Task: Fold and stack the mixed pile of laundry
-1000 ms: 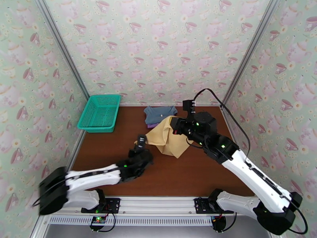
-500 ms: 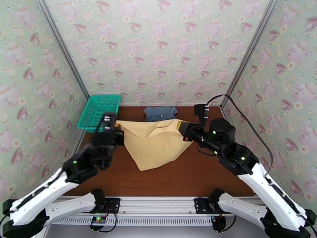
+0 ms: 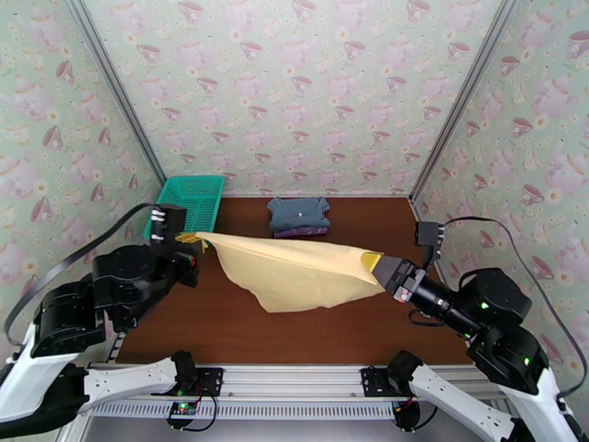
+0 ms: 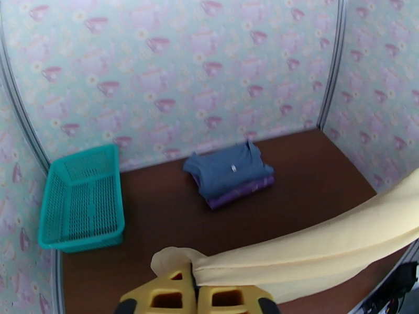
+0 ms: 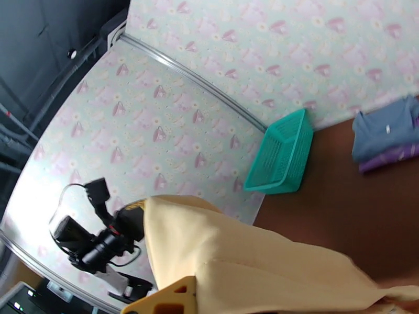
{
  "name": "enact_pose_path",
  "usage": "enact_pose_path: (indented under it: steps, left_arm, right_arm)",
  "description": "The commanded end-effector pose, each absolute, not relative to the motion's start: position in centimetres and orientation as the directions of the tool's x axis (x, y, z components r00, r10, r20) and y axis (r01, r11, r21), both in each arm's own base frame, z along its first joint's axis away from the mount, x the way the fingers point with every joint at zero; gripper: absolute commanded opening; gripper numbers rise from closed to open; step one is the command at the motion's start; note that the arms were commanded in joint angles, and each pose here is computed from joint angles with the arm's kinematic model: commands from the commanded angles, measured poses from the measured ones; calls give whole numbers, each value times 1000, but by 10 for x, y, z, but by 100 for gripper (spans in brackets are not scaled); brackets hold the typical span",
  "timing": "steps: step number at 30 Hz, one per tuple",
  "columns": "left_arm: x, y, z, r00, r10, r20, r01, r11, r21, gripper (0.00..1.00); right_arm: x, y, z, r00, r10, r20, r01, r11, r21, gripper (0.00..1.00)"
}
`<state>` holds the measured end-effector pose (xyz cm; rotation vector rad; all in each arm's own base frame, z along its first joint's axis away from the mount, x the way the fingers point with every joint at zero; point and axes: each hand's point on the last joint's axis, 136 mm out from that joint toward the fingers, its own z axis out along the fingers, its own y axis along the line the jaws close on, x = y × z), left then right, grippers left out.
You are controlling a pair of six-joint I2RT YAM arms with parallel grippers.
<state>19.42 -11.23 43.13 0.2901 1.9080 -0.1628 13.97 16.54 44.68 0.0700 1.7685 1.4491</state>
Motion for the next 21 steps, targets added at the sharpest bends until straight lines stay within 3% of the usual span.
enact_pose_path:
  steps: [1, 6, 11, 16, 21]
  left_arm:
    - [191, -99, 425, -373, 134, -918, 237, 970, 46, 0]
    - [214, -108, 442, -353, 212, -911, 193, 970, 151, 0]
    - [266, -125, 421, -443, 213, -871, 185, 972, 144, 0]
    - [285, -140, 433, -411, 195, -890, 192, 973, 125, 0]
    - [263, -133, 460, -378, 142, -915, 235, 970, 54, 0]
  right_arm:
    - [150, 169, 436, -696, 557, -454, -338, 303, 891, 0]
    - [182, 185, 402, -706, 565, -427, -235, 381, 894, 0]
    - [213, 191, 381, -667, 565, -486, -206, 487, 849, 0]
    - [215, 196, 405, -638, 501, -584, -297, 541, 787, 0]
    - [186, 201, 445, -650, 410, -640, -441, 483, 757, 0]
